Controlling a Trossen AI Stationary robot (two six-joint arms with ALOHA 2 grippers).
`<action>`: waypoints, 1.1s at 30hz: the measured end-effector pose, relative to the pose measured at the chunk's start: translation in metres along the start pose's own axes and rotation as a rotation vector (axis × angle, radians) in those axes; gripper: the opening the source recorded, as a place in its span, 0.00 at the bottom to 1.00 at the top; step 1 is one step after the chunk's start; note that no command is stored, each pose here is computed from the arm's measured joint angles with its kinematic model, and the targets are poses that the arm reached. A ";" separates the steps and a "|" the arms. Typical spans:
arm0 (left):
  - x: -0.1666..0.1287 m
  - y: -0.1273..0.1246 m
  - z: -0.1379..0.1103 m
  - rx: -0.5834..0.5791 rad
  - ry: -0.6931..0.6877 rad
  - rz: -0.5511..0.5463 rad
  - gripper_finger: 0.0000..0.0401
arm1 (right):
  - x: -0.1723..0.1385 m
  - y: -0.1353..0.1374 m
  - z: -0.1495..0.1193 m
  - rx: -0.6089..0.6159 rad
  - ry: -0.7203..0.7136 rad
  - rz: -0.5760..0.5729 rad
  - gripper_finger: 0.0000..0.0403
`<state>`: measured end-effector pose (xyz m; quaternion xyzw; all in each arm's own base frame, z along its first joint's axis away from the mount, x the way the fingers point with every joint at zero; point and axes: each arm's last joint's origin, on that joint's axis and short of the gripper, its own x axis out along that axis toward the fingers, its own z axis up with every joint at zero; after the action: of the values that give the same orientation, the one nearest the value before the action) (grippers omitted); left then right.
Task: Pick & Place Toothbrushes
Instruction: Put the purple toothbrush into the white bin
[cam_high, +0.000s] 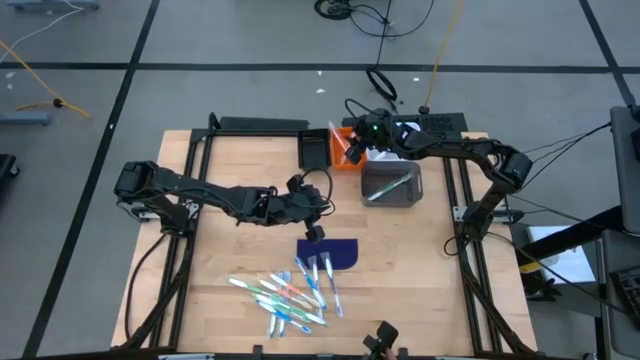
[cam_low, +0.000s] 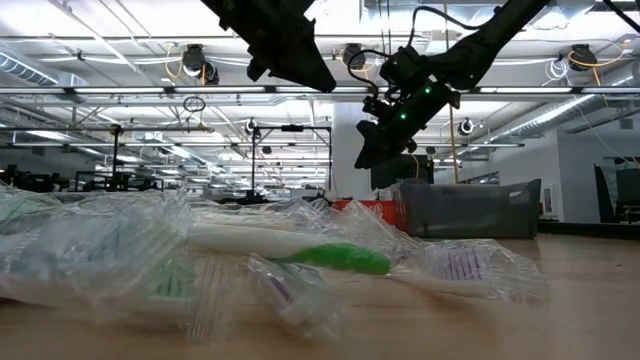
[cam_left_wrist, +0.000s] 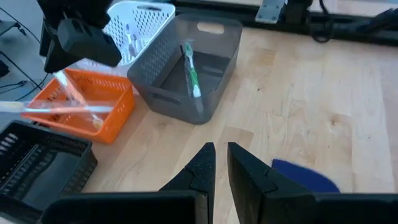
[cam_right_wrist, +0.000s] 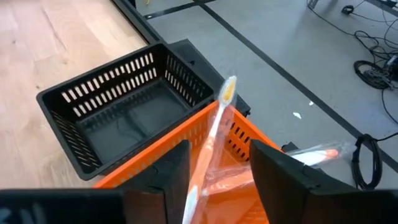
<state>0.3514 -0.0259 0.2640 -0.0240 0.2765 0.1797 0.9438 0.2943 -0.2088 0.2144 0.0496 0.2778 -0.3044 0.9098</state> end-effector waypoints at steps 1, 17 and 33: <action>0.000 0.000 -0.001 0.002 0.009 0.002 0.11 | 0.000 0.002 0.000 0.002 0.000 0.007 0.40; -0.004 0.008 -0.027 -0.054 0.265 0.084 0.11 | -0.074 0.104 -0.005 -0.129 0.098 0.605 0.38; -0.014 -0.014 -0.033 -0.051 0.268 0.032 0.11 | -0.137 0.233 -0.106 -0.035 0.160 0.860 0.37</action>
<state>0.3282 -0.0487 0.2431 -0.0675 0.3957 0.1971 0.8944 0.2886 0.0793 0.1809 0.1689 0.3067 0.1118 0.9300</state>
